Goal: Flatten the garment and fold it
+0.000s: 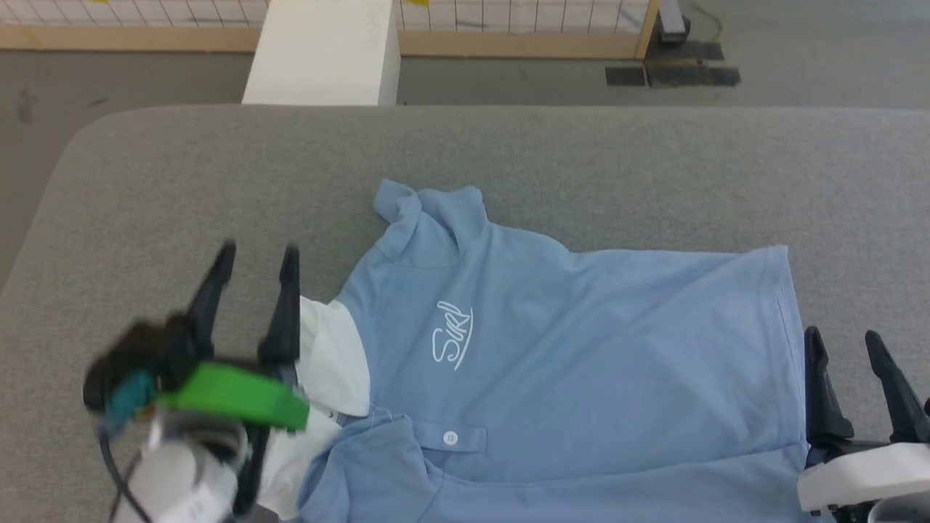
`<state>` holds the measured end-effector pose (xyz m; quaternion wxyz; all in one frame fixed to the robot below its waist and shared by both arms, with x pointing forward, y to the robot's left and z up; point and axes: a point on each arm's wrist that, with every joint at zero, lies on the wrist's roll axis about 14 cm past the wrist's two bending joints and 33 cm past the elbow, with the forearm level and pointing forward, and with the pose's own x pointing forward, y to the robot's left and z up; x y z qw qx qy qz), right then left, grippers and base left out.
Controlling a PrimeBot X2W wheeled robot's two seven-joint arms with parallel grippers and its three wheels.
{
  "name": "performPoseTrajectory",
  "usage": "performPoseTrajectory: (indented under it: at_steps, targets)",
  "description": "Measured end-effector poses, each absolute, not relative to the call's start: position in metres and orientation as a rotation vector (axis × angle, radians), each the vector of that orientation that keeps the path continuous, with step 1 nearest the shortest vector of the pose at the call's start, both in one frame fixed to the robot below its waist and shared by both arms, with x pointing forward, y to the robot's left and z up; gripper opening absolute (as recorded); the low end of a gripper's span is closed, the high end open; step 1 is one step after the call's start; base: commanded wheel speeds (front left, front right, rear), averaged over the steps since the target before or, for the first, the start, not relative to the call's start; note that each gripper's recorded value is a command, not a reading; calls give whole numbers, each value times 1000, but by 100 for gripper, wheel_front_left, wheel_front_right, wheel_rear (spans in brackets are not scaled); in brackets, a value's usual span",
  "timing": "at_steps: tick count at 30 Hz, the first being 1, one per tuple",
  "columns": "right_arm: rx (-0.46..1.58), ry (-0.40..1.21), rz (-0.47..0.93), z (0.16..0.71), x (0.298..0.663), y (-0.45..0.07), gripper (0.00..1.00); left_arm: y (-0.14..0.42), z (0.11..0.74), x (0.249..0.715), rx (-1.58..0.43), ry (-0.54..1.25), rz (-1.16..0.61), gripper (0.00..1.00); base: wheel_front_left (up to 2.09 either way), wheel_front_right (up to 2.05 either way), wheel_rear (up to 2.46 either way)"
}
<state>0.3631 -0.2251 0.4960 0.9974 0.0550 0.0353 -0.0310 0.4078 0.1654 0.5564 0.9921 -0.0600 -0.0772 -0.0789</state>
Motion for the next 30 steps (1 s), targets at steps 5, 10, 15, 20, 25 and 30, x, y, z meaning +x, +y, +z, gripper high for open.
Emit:
performPoseTrajectory:
  at_steps: [5,10,15,20,25,30]
  targets:
    - [113,82,-69,488,373,-226,100,145,570,455,-93,-56,-282,100,0,0,0]
    - [121,95,-73,477,381,-226,100,118,559,498,-81,152,-400,100,0,0,0]
    - [128,106,-73,467,392,-225,100,110,543,537,-52,317,-436,100,0,0,0]
    - [124,133,-90,453,401,-230,100,104,507,562,-53,476,-447,100,0,0,0]
    - [114,169,-119,438,402,-239,100,94,456,564,-58,689,-460,100,0,0,0]
    - [104,196,-149,428,399,-248,100,93,415,561,-32,840,-436,100,0,0,0]
